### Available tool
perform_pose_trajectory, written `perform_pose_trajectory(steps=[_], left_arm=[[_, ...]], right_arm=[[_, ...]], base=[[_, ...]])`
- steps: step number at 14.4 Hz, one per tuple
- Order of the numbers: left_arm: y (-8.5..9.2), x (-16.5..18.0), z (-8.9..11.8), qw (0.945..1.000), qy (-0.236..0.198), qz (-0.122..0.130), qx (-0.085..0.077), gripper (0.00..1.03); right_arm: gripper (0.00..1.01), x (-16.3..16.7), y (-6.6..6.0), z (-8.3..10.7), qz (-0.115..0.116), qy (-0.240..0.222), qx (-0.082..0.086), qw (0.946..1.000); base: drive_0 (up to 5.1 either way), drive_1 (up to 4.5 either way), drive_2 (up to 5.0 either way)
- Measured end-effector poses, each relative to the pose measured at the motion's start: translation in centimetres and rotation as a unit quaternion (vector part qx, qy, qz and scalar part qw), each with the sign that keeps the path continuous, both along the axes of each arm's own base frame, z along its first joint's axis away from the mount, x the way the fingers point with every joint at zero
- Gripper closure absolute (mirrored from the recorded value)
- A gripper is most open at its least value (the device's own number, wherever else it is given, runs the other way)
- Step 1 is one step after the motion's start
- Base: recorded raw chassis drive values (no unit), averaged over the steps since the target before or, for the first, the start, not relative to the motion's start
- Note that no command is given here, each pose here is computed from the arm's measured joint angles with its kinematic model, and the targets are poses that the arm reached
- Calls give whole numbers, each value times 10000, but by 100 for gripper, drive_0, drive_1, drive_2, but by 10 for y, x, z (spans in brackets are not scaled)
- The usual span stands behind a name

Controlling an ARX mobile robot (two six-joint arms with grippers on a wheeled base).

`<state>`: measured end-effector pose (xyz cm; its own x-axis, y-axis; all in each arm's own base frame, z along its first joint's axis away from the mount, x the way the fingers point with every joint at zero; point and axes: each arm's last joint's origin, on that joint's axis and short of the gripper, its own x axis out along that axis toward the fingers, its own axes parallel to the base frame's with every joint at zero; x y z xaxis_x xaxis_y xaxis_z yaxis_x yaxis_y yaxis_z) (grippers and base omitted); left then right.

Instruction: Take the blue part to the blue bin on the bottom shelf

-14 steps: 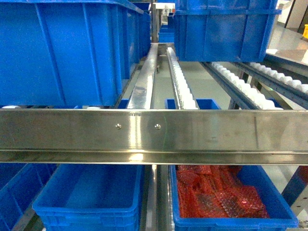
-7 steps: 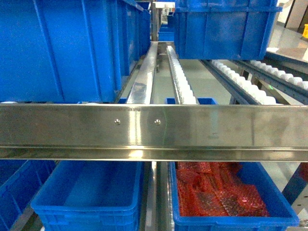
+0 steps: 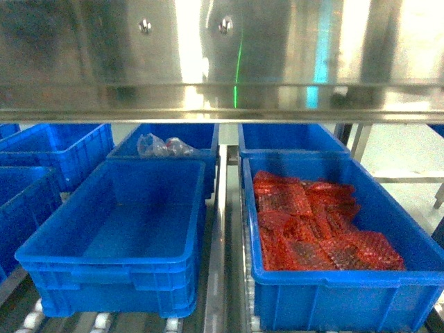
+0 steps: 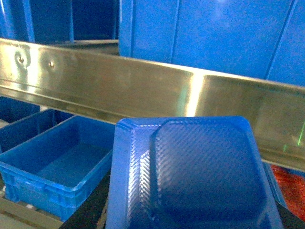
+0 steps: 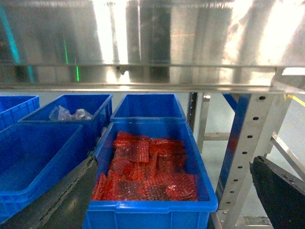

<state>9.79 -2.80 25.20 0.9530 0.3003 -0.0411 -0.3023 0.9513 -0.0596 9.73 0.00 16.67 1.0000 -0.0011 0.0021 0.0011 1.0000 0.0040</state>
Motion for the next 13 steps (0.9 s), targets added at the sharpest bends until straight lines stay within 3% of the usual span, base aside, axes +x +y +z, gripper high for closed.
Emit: perform_pose_trajectory(steps=[13], left_arm=[[0,0,0,10000,18,-4,8,60]], right_arm=[[3,0,0,0,6,23,-6,10000]], base=[[0,0,0]])
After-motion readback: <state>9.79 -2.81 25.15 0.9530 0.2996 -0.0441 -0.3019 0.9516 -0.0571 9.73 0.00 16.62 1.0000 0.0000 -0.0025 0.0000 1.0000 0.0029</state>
